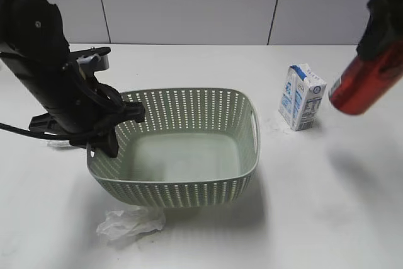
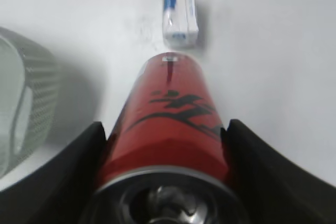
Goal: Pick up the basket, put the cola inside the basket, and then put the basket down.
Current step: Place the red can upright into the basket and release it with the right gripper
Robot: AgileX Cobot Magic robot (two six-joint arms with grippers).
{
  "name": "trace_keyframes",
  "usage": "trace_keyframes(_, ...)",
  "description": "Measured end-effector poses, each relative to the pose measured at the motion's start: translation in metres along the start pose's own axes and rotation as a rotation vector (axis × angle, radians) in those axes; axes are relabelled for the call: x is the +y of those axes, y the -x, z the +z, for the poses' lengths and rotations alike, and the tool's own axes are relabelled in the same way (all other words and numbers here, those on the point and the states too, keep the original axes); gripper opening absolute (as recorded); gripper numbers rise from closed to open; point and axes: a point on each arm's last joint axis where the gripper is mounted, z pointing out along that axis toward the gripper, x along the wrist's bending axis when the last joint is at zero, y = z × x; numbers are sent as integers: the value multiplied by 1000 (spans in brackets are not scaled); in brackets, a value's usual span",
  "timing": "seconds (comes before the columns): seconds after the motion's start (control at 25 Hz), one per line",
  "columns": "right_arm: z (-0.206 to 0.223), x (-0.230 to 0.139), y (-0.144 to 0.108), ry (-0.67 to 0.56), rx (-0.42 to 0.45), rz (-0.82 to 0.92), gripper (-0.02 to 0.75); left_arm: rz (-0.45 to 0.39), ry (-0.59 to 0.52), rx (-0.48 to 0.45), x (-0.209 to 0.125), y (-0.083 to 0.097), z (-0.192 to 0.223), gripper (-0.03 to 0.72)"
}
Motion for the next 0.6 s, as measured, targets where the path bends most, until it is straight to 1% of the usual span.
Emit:
trace_keyframes(0.08, -18, 11, -13, 73, 14, -41, 501, 4, 12, -8, 4, 3, -3, 1)
trace_keyframes(0.16, -33, 17, -38, 126, 45, -115, 501, 7, 25, -15, 7, 6, -6, 1)
trace_keyframes(0.28, -42, 19, -78, 156, 104, -230, 501, 9, 26, -16, 10, 7, -6, 1)
trace_keyframes(0.44, -24, 20, -126, 113, 146, -360, 501, 8, -10, 3, 10, 5, 3, 1)
trace_keyframes(0.6, 23, 17, -162, -5, 125, -462, 502, 17, -25, 21, 10, 3, 6, 1)
